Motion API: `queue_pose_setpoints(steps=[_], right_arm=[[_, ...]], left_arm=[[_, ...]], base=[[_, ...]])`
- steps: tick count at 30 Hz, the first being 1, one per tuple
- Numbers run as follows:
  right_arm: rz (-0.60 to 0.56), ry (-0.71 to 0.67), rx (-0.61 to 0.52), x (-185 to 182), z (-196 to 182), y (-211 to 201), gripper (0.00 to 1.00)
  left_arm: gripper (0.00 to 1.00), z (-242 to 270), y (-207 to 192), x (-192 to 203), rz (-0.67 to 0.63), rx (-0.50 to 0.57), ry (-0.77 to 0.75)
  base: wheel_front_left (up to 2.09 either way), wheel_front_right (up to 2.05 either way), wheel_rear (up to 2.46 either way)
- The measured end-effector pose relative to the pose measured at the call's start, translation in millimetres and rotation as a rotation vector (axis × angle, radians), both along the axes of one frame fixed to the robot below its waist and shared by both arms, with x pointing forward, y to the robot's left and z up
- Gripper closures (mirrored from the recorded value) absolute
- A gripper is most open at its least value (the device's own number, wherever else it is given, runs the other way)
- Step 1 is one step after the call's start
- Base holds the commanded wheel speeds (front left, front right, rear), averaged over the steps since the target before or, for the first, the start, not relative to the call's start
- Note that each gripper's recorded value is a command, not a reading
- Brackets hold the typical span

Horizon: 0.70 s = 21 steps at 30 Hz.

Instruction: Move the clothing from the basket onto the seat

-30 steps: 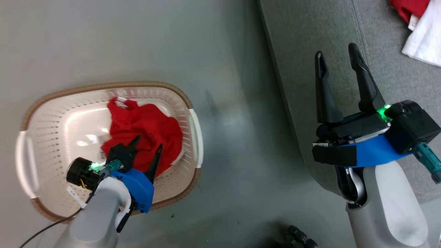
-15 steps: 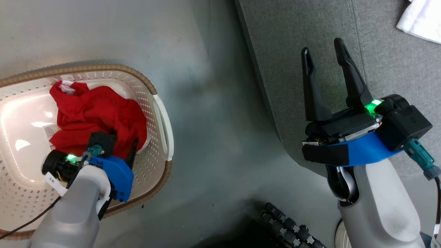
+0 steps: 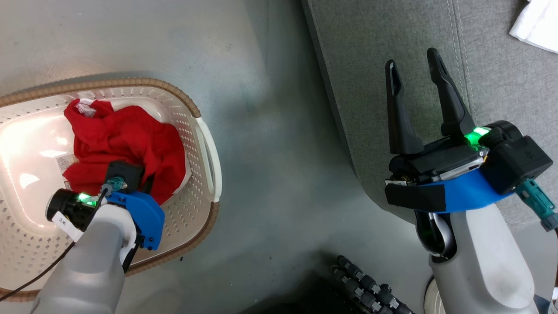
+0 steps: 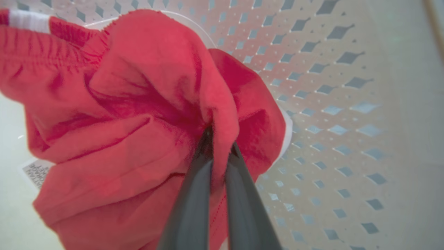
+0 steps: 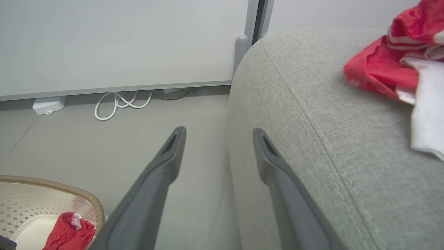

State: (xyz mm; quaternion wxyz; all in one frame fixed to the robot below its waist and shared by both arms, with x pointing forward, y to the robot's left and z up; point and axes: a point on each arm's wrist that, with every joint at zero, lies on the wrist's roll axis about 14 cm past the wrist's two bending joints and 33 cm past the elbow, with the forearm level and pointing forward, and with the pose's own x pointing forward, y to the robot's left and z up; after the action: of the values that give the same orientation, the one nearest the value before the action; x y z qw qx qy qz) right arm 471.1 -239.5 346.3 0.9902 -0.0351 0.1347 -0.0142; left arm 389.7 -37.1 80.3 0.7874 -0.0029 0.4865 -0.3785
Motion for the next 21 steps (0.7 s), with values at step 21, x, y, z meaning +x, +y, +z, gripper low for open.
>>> queue_pose_setpoints(steps=[21], right_arm=[[0.033, -0.053, -0.008, -1.2, 32.1, 8.9, 0.00]], left_arm=[[1.00, 45.1, -11.5, 5.3, 0.045, -0.037, -0.035]], base=[[0.00, 0.00, 0.00]])
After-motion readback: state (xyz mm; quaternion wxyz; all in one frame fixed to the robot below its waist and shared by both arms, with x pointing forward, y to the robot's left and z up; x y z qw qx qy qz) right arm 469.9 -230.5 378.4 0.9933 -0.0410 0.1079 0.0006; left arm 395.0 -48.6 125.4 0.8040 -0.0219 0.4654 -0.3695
